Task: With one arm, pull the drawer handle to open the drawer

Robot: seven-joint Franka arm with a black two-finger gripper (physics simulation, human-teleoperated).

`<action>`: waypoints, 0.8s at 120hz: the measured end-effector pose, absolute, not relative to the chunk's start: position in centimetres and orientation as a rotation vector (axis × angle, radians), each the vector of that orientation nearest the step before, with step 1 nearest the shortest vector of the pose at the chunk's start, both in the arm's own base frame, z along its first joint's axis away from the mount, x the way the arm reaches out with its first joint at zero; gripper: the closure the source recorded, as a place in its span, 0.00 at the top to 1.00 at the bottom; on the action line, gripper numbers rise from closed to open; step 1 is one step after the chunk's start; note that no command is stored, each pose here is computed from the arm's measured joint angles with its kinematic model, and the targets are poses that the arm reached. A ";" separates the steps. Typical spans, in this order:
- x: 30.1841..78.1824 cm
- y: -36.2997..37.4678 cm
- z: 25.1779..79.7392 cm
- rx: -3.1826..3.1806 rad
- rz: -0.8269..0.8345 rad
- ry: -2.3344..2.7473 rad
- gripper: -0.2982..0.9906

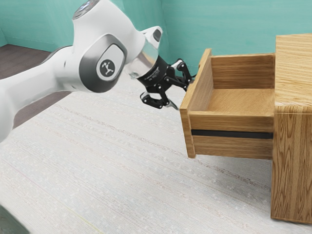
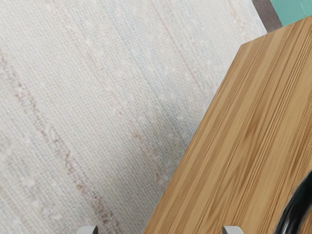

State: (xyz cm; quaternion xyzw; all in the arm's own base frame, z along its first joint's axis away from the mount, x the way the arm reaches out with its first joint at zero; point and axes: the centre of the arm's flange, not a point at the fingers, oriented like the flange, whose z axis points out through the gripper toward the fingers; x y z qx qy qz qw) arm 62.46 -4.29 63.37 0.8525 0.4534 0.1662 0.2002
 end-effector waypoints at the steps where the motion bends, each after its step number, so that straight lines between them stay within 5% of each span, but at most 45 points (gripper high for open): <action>1: 62.5 -4.2 63.4 2.382 0.465 1.268 0.44; 96: 59.6 2.0 63.6 2.322 0.483 1.399 0.44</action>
